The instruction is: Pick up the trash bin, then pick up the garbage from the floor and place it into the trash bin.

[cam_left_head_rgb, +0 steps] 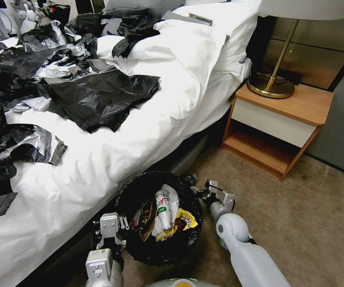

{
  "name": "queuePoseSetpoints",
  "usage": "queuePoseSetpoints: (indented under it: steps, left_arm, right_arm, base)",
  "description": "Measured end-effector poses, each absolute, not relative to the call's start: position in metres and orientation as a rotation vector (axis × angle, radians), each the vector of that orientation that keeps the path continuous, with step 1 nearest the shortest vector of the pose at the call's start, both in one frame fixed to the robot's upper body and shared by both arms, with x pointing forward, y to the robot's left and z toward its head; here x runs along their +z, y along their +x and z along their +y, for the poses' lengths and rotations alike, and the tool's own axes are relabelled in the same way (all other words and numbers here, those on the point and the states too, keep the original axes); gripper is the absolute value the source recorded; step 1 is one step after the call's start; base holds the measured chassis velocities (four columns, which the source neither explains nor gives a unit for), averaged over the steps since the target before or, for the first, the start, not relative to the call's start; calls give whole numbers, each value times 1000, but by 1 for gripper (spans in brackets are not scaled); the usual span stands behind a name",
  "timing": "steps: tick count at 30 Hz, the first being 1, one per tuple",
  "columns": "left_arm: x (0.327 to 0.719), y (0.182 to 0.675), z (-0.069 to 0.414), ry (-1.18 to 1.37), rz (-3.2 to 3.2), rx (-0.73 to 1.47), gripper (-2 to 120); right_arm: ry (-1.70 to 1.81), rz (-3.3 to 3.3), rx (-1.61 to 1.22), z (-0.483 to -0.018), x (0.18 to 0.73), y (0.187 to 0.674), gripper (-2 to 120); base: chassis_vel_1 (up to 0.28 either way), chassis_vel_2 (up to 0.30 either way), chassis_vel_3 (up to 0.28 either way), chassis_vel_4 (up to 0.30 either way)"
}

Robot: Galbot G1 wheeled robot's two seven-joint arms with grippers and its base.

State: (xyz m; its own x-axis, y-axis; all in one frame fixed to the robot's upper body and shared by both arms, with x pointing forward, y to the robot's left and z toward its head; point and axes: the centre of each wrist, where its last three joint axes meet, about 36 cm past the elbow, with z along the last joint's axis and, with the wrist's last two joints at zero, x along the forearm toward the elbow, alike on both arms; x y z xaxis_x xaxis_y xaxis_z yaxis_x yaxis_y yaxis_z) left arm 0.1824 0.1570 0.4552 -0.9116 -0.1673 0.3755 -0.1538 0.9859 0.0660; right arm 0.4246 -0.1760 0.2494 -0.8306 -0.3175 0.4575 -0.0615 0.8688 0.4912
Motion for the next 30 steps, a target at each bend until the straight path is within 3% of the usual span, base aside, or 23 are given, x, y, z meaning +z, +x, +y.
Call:
queuePoseSetpoints:
  steps: [15,30]
  left_arm:
    - [454,182,154,232,-2741,-58,0]
    - [458,179,152,236,-2746,-61,0]
  right_arm:
    - [247,-2410,-727,-174,219,448,100]
    - [198,-2409,-629,-177,199,469,100]
  base:
    - [0,0,0,0]
    - [0,0,0,0]
